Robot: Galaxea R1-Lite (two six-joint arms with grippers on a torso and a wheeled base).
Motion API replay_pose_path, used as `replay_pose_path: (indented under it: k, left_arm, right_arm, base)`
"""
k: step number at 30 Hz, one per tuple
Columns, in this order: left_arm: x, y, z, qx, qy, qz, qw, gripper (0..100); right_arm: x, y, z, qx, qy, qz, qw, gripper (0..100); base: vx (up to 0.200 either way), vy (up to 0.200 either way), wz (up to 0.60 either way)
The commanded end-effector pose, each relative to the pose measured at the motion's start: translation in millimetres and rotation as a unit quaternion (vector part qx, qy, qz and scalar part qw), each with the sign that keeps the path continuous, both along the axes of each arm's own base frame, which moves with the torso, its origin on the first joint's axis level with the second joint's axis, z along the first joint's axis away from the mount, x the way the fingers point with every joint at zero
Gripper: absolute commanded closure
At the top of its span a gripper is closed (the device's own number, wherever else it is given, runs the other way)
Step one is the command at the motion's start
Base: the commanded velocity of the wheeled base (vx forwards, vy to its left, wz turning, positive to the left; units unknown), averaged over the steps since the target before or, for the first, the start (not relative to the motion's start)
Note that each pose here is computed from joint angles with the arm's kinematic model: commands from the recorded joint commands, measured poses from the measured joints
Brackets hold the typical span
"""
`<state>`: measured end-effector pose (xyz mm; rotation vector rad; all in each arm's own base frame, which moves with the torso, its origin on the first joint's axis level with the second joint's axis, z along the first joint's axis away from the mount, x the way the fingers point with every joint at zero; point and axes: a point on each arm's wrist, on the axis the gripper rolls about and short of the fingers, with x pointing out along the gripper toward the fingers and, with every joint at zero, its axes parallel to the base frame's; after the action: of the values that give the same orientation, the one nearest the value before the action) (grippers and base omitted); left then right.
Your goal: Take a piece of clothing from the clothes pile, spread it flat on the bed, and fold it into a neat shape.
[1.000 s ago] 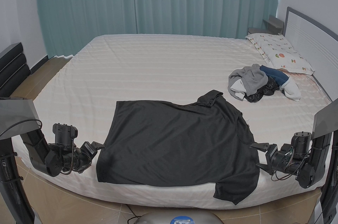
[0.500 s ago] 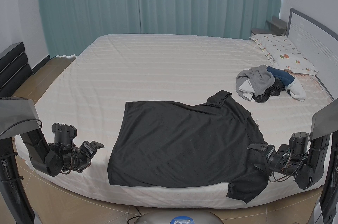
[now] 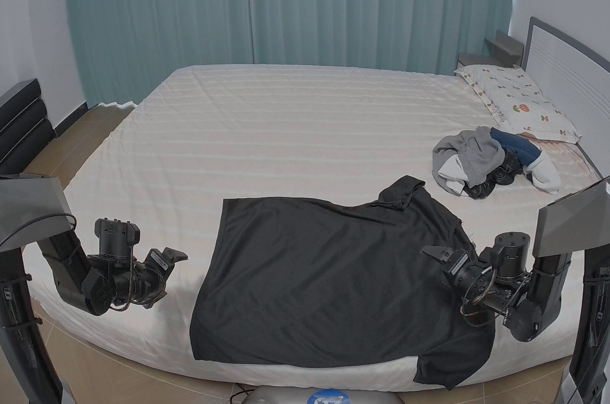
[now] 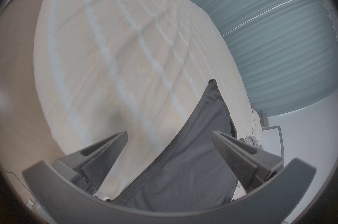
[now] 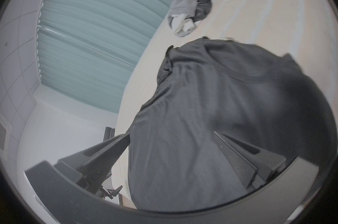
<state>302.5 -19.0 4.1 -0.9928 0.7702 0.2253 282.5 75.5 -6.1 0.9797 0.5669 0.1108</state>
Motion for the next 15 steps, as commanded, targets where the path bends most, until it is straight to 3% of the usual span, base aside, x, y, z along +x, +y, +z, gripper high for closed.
replay_pose_path:
  k: [1, 8, 15]
  left_arm:
    - [2.4, -1.2, 0.8, -0.008, -0.003, 0.004, 1.0, 0]
    - [6.7, -2.2, 6.0, -0.046, -0.008, 0.014, 0.9988, 0]
    - [7.2, -2.1, 4.4, -0.046, -0.007, 0.018, 0.9988, 0]
  right_arm:
    - [29.0, 24.1, -11.3, -0.023, -0.03, 0.02, 0.9991, 0]
    - [94.8, 44.0, 1.4, -0.035, -0.04, 0.024, 0.9983, 0]
    - [144.9, 55.6, -0.8, -0.052, -0.021, 0.017, 0.9983, 0]
  base:
    - [0.0, 0.0, 0.0]
    - [0.0, 0.0, 0.0]
    - [0.0, 0.0, 0.0]
